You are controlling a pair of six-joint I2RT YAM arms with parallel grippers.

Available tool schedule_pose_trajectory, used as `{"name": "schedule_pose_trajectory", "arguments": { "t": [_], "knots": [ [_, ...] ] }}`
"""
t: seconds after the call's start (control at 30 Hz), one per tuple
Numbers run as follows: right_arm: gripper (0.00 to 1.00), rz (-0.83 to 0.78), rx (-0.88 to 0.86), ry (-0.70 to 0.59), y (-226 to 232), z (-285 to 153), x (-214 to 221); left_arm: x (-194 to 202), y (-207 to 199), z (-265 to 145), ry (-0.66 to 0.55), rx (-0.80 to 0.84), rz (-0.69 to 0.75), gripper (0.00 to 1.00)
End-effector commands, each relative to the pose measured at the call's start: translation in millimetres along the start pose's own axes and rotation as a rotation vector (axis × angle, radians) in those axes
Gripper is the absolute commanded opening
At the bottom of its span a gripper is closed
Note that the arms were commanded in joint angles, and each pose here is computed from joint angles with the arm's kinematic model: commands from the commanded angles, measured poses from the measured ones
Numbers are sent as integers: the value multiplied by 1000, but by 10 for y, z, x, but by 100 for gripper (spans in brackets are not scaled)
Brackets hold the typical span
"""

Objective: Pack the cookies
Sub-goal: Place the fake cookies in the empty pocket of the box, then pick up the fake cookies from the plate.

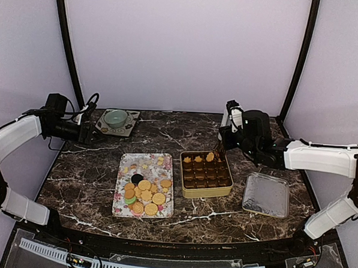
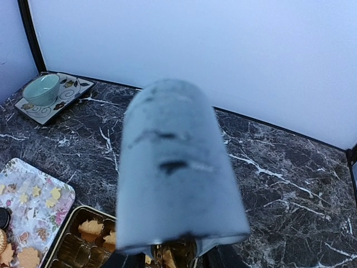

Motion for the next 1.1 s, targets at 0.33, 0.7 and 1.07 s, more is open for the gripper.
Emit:
{"name": "schedule_pose_trajectory", "arguments": {
  "t": [0.33, 0.7, 1.07],
  "knots": [
    [31, 16, -91, -227, 210, -447, -779, -65, -26, -21, -13, 16, 13, 75],
    [30, -18, -325, -274, 1327, -674, -940, -42, 62, 15, 3, -30, 20, 77],
    [32, -66, -425, -199, 2054, -403, -663, -25, 36, -12, 7, -32, 29, 77]
  ]
}}
Point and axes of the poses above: each gripper's point midway between its finger pads, its own z axis out along the fingers, its own y axis along the line the jaws close on, x = y × z, the point moved 7 cm from there along -z, back along the fingers, and after that the axes turned 12 degrees about -z, right-handed, at the moved point
